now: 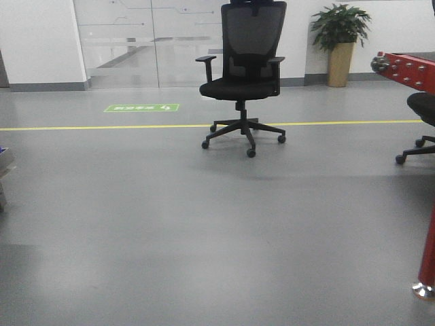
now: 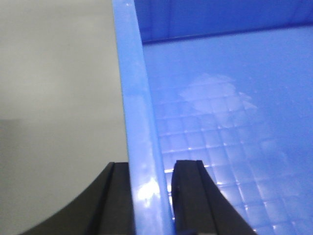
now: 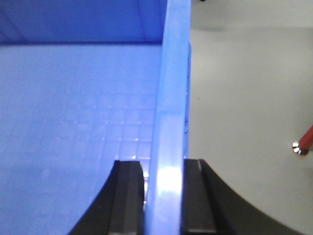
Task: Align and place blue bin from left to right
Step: 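Drive across the floor toward another rack carrying the bin in both grippers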
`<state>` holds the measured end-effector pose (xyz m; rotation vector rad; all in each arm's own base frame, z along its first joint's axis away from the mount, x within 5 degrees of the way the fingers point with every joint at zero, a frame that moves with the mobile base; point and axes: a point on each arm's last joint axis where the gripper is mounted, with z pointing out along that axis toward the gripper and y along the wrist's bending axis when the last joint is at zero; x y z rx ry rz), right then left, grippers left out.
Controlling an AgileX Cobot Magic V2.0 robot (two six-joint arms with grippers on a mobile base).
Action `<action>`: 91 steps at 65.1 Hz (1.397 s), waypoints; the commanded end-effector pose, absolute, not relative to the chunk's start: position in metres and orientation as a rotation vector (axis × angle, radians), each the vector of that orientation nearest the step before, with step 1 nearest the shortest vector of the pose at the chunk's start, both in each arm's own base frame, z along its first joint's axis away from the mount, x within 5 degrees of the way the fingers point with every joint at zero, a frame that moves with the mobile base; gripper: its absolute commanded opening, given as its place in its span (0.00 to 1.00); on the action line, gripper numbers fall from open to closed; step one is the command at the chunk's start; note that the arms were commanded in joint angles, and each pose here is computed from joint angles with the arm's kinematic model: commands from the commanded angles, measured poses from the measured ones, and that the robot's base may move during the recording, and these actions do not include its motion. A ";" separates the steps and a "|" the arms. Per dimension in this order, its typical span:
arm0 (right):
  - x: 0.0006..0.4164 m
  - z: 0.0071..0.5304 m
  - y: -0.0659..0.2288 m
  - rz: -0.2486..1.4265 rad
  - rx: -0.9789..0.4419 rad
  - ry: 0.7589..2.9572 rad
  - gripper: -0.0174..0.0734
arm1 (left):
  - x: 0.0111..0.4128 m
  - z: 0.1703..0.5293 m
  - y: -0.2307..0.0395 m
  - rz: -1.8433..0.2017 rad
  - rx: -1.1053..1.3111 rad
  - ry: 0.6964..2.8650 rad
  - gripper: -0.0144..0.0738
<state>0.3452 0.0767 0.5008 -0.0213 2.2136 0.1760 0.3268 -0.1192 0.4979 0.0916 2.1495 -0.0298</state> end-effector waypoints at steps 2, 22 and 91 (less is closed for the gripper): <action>0.343 0.527 0.075 0.185 -0.043 1.995 0.10 | 0.321 0.515 -0.119 -0.057 0.117 2.042 0.15; 0.343 0.527 0.075 0.185 -0.043 1.995 0.10 | 0.321 0.515 -0.119 -0.057 0.117 2.042 0.15; 0.343 0.527 0.075 0.185 -0.043 1.993 0.10 | 0.321 0.515 -0.119 -0.057 0.117 2.042 0.15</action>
